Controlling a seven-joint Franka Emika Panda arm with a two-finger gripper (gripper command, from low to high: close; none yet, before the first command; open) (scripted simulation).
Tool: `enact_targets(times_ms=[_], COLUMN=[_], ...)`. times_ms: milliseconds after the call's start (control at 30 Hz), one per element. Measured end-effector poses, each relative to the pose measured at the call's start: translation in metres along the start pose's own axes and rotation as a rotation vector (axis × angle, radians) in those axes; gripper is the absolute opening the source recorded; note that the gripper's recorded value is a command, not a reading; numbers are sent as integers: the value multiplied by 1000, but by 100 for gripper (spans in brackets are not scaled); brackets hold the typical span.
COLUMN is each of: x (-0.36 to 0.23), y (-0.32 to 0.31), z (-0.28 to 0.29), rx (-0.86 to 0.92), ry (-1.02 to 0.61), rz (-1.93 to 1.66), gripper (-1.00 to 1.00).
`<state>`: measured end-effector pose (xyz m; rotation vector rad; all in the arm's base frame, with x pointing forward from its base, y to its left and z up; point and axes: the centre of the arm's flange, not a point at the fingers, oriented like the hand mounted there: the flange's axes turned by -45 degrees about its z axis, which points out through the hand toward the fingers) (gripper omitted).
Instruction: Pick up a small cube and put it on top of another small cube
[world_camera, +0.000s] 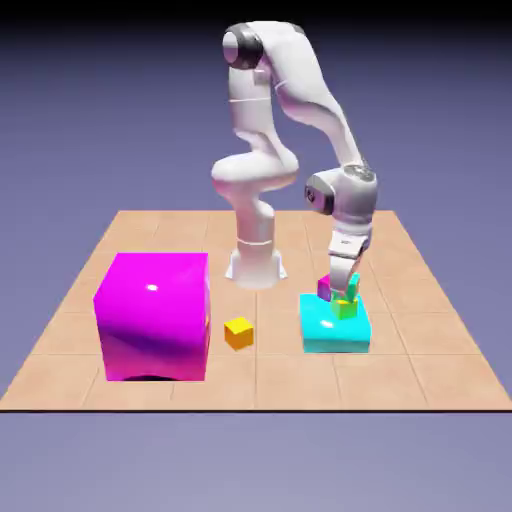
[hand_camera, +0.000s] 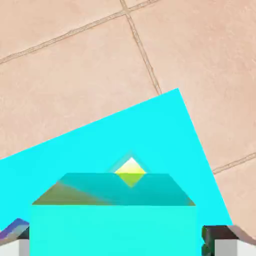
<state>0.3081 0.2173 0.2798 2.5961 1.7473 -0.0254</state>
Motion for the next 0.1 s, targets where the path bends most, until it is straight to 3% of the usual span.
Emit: enact_targets(times_ms=[100], x=[-1], y=[-1], z=[-38], rx=[1], ry=[0], rz=[0], gripper=[100])
